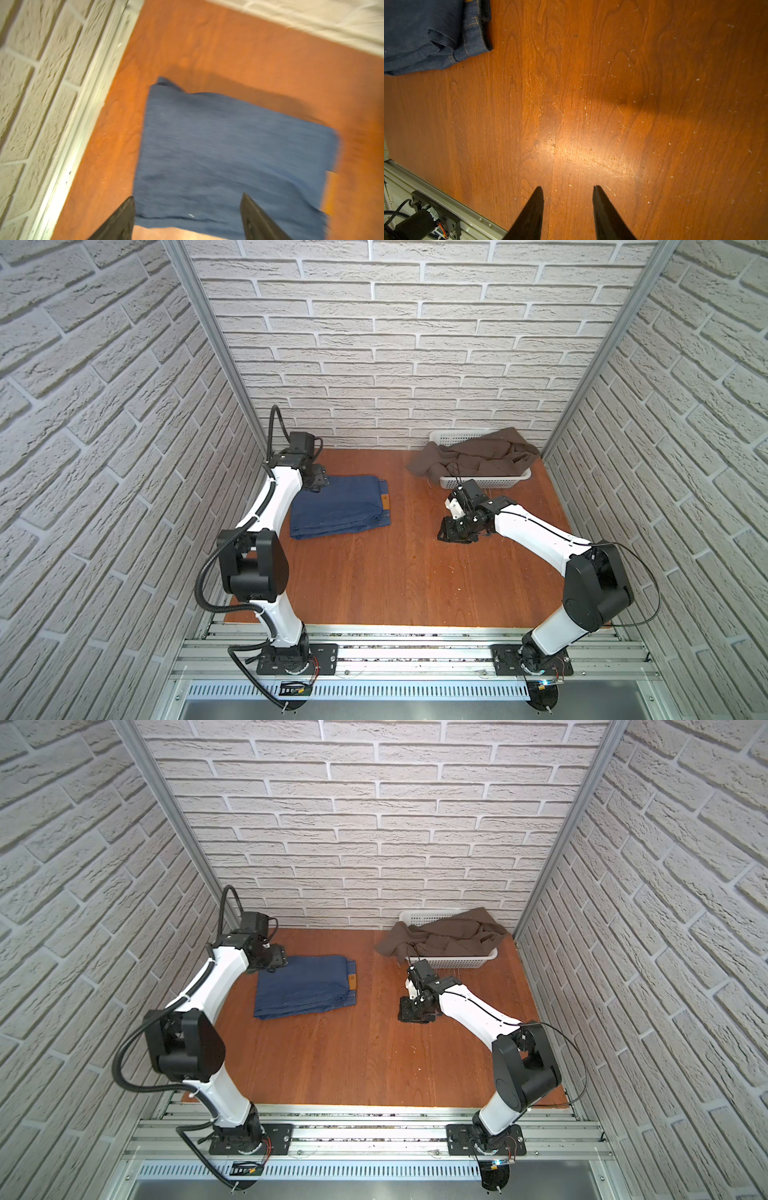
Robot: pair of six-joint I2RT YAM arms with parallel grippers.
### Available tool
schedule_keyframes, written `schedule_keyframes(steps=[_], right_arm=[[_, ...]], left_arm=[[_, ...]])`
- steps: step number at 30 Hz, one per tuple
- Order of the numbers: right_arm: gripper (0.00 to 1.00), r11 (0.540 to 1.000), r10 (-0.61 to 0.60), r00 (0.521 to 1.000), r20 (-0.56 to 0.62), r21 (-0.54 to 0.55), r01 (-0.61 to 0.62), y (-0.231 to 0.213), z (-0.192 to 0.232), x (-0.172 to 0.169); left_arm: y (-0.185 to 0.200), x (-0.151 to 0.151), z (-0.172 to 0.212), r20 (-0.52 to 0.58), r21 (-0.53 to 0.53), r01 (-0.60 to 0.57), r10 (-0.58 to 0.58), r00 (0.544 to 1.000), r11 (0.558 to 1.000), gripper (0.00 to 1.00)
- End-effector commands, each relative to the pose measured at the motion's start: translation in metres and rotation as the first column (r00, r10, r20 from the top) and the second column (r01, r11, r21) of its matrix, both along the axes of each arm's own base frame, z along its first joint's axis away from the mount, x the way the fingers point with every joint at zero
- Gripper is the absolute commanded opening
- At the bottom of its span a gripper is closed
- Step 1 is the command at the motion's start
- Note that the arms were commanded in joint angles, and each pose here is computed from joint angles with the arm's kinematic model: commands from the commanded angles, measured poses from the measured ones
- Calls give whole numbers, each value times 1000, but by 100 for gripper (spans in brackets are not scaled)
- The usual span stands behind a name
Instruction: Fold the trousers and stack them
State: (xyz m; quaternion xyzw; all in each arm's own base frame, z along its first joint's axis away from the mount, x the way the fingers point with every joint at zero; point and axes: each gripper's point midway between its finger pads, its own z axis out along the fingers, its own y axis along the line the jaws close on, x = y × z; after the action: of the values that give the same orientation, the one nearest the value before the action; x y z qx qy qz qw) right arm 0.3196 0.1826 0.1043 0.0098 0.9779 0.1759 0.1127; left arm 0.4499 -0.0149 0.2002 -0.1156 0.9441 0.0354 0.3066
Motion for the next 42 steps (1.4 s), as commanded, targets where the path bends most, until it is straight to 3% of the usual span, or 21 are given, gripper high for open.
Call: schedule_keyframes(steps=[1, 8, 16, 23, 32, 42], right_arm=[[41, 1000, 5, 1000, 21, 20, -6, 7, 10, 3], [41, 1000, 9, 1000, 18, 9, -9, 6, 9, 2], [41, 1000, 7, 1000, 2, 8, -7, 7, 1, 1], [41, 1000, 8, 1000, -3, 7, -8, 9, -1, 6], [41, 1000, 12, 1000, -7, -9, -12, 8, -2, 7], [40, 1000, 12, 1000, -24, -1, -12, 13, -10, 14]], left_arm=[[-29, -27, -46, -122, 5, 18, -18, 992, 1000, 80], [-66, -57, -115, -236, -34, 7, -15, 972, 999, 86], [-58, -71, -147, -269, 0, -31, 30, 963, 1000, 90], [-50, -48, -180, -299, 3, -57, 55, 953, 998, 90], [1, 0, -177, -280, 0, -132, 126, 952, 991, 88], [64, 63, -174, -343, 47, -54, 67, 937, 997, 87]])
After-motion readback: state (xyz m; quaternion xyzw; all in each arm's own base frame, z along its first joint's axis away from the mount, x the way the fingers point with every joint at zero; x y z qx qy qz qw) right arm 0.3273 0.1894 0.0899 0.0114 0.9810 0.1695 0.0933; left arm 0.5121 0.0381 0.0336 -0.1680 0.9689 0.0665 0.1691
